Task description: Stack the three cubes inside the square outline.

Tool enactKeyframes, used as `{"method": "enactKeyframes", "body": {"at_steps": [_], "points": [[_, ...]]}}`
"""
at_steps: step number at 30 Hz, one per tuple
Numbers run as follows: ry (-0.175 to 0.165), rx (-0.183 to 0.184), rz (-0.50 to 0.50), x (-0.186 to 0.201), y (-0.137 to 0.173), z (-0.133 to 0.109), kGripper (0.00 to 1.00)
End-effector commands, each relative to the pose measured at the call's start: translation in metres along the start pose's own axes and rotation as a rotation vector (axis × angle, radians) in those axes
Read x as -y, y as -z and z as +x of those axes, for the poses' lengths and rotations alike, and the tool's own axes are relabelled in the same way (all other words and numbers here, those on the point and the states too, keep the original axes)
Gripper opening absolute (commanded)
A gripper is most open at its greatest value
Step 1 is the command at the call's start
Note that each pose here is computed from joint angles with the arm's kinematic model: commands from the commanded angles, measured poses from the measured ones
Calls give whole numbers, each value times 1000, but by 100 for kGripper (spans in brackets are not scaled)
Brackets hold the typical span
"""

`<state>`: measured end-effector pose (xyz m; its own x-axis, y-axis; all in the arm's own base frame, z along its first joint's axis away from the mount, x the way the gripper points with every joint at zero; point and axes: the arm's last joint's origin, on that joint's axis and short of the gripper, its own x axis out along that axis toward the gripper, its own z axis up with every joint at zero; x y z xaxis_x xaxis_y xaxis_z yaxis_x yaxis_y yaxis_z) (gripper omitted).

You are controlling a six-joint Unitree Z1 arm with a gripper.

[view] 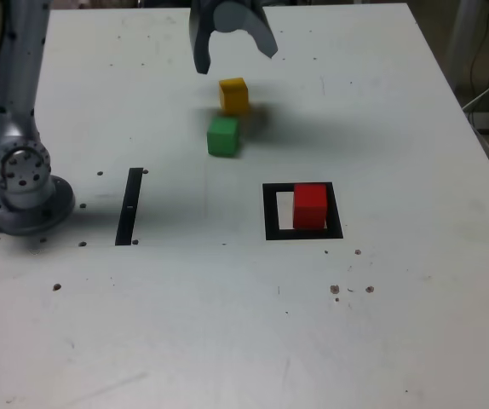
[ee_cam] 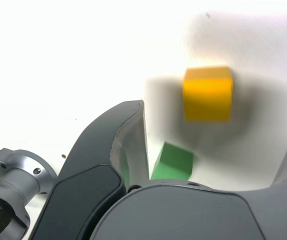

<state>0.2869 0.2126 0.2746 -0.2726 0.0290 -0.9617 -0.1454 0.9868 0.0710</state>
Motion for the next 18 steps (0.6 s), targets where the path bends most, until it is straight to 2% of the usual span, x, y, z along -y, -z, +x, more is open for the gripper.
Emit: {"method": "enactKeyframes", "body": {"at_steps": [1,8,14,18], "points": [[13,-14,2,-7,-7,7,99],[55,-46,4,-23,-23,27,99],[100,-93,8,-31,-34,50,96],[115,-99,11,-31,-37,55,92]]}}
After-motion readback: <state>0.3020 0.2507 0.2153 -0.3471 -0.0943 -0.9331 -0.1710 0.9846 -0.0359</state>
